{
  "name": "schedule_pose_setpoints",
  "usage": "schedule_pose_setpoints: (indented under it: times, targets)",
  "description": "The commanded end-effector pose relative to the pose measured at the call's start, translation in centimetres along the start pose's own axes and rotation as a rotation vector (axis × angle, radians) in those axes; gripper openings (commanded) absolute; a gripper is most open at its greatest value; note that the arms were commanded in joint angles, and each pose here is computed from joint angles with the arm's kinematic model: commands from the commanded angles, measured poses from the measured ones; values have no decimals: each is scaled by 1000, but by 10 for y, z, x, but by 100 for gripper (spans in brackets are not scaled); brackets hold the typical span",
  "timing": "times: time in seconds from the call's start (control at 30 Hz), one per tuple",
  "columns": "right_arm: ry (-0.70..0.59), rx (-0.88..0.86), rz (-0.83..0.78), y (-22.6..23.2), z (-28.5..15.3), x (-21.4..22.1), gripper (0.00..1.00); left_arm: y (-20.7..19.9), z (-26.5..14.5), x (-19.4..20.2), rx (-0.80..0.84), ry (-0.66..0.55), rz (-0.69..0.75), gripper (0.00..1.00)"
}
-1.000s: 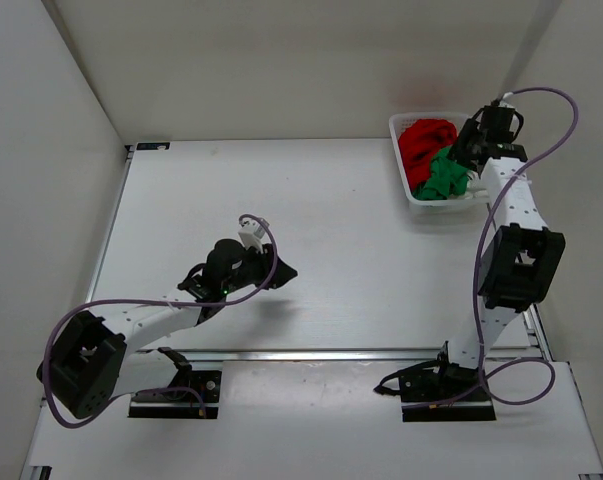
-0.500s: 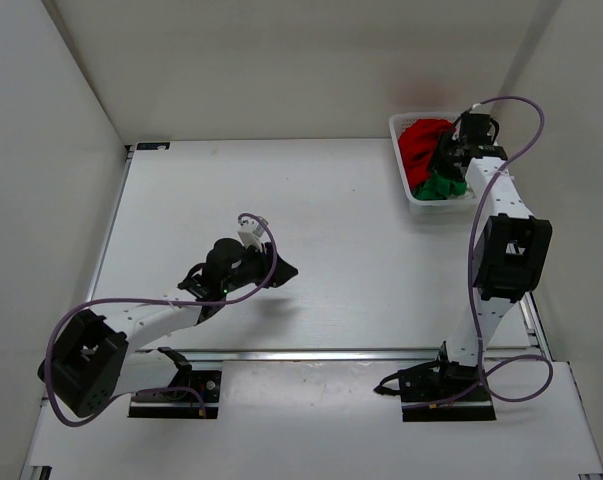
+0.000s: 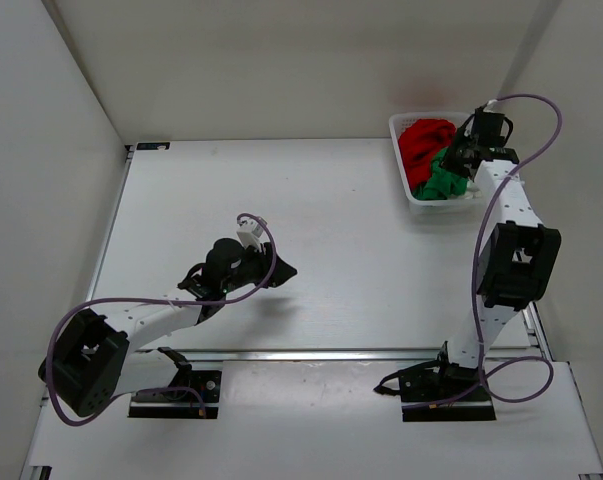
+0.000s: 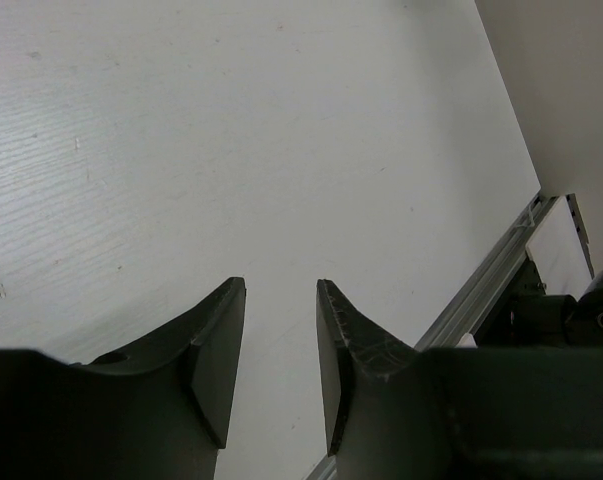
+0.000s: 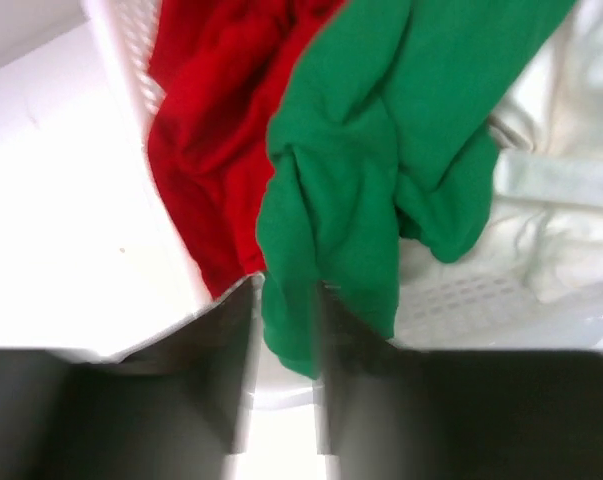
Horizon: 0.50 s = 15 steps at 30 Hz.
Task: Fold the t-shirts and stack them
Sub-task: Grab crumpled tshirt from bin with the right arm
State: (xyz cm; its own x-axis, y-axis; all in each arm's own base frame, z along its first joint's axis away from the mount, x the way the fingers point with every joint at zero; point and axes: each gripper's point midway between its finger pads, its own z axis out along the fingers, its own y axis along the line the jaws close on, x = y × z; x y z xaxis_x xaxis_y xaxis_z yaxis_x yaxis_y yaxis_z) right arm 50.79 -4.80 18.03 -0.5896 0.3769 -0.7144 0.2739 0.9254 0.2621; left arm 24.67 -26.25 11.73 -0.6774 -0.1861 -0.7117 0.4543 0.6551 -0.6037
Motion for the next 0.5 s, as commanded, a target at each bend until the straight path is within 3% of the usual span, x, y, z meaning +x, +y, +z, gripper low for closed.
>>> schedule_pose_setpoints:
  times: [0.0, 0.03, 0.13, 0.3, 0.37, 0.43, 0.47]
  targets:
    - [-134, -52, -25, 15, -29, -39, 35, -5, -1, -6, 18, -17, -3, 45]
    - [-110, -51, -28, 15, -24, -32, 40, -5, -1, -6, 16, -22, -5, 46]
    - [-17, -49, -39, 11, -4, -6, 44, -4, -1, -2, 14, -10, -5, 45]
    - [71, -69, -26, 12, 21, 16, 39, -2, -3, -1, 6, -11, -7, 46]
    - [74, -50, -12, 7, 23, 16, 12, -5, -2, -3, 16, -9, -12, 46]
    - [56, -41, 10, 4, 21, 10, 0, -2, -2, -2, 7, -7, -15, 45]
    - [14, -42, 19, 6, 11, 0, 0, -4, -2, -4, 11, -13, -14, 45]
